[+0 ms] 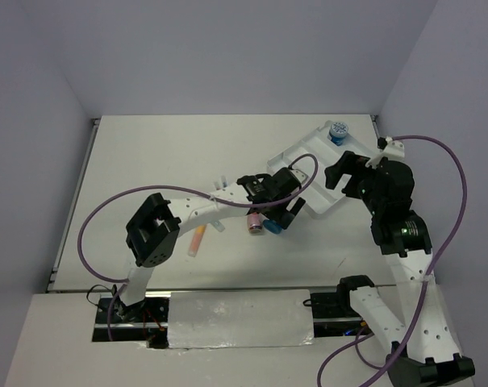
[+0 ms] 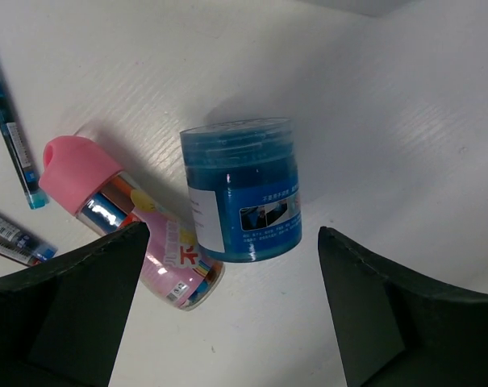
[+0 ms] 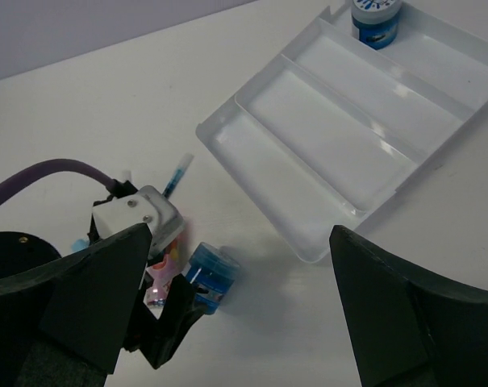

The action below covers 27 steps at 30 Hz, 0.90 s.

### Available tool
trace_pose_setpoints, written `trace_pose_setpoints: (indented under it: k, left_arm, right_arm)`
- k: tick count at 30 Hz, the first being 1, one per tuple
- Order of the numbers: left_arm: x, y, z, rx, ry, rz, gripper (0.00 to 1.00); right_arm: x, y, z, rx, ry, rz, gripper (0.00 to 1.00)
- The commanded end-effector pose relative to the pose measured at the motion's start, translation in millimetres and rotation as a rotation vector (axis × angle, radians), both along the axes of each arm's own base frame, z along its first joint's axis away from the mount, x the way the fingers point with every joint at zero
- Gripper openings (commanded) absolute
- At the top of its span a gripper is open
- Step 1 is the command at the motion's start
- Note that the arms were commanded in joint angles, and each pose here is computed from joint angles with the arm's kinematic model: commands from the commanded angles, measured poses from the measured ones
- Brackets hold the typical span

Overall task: Sort the stationery into containers
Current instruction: Pick up the stationery from the center of the board.

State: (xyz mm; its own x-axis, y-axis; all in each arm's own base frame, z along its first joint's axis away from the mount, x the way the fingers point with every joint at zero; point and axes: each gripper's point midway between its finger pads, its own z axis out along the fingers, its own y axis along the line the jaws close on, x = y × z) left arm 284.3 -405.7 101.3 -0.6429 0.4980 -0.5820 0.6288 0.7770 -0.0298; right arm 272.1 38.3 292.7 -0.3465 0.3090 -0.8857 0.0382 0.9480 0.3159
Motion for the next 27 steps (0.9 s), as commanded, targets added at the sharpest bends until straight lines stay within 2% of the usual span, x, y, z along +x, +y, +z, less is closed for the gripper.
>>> trace_pose_setpoints:
  k: [1,5,10,15,16,18,19,22,24,27]
  left_arm:
    - [5.6,0.4,-5.2,0.012,-0.037,0.040,0.99]
    - [5.1,-4.2,-22.1,0.011,-0.034,0.004,0.99]
    - [5.1,-9.1,-33.7,0.013,-0.018,-0.005,0.98]
    - [-1.2,-15.1,-51.3,0.001,0.023,-0.032,0.89]
    - [-2.2,-16.3,-52.5,-0.004,0.028,-0.035,0.78]
    - [-5.0,-15.9,-59.0,0.000,0.047,-0.035,0.65]
    - [-5.6,-15.7,-59.9,0.000,0.050,-0.033,0.53]
    - [-14.5,-22.5,-42.8,-0.064,0.074,-0.062,0.23]
    - [-18.9,-35.4,-16.7,-0.162,0.057,-0.101,0.14]
    - [-21.7,-45.7,44.2,-0.335,-0.045,-0.158,0.00]
  right_arm:
    - [-0.8,7.4,8.9,0.023,-0.020,0.038,1.00]
    - [-3.5,24.2,14.3,0.054,-0.050,0.132,1.00]
    - [-7.3,27.3,21.1,0.061,-0.071,0.152,1.00]
    - [-6.6,28.6,19.4,0.062,-0.070,0.159,1.00]
    - [-6.1,28.4,17.4,0.062,-0.067,0.158,1.00]
    - [-4.6,26.9,15.4,0.056,-0.061,0.150,1.00]
    - [-4.4,25.6,16.0,0.053,-0.065,0.143,1.00]
    - [-3.9,21.8,19.1,0.058,-0.070,0.116,1.00]
    - [-5.2,18.3,27.9,0.082,-0.093,0.082,1.00]
    - [-11.8,8.5,50.1,0.137,-0.168,0.007,1.00]
